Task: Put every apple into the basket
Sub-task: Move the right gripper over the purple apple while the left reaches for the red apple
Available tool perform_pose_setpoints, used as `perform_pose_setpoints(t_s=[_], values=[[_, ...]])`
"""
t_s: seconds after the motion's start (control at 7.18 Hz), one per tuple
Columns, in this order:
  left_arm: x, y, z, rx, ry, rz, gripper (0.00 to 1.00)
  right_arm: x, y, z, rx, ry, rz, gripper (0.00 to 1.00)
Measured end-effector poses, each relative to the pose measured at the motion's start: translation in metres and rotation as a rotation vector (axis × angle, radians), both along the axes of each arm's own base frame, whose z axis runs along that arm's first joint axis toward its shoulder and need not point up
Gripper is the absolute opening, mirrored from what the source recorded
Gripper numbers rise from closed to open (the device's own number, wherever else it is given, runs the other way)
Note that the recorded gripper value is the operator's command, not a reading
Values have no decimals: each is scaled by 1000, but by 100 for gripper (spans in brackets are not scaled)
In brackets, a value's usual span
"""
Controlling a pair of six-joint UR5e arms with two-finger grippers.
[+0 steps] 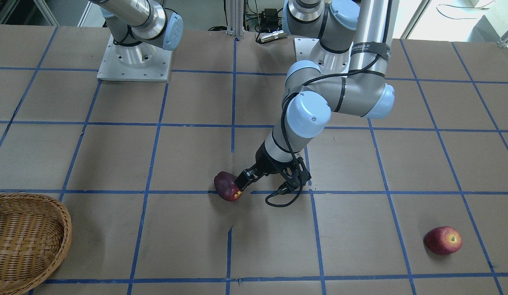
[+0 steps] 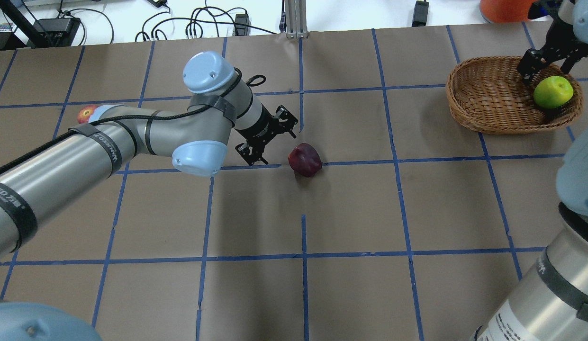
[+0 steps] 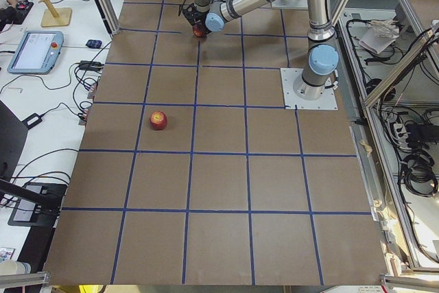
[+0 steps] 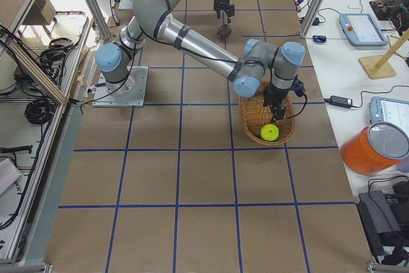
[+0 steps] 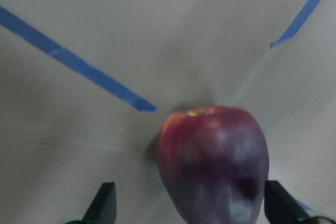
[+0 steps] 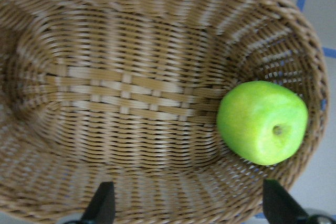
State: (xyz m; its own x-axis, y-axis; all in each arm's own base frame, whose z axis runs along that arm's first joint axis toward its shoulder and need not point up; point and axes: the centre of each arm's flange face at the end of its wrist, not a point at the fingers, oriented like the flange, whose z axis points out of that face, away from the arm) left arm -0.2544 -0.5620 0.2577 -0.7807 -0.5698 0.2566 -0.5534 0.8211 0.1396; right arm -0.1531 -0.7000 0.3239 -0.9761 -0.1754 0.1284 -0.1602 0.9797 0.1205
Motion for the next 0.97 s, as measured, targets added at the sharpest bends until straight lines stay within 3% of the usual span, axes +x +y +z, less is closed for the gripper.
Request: perform_pose_setpoints(t_s=[0.28, 0.56, 0.84, 0.97], values=[[83, -44, 48, -13, -96, -210, 100, 99, 19, 30, 62, -160, -119, 100], [205, -79, 61, -38, -174, -445, 100, 237, 36, 28, 134, -205, -161, 100], [329, -114, 39, -111, -272, -633, 100, 364, 62, 7, 119, -203, -84, 100], [372, -132, 24, -127, -307, -687, 100, 409, 77, -6, 100, -238, -33, 100]])
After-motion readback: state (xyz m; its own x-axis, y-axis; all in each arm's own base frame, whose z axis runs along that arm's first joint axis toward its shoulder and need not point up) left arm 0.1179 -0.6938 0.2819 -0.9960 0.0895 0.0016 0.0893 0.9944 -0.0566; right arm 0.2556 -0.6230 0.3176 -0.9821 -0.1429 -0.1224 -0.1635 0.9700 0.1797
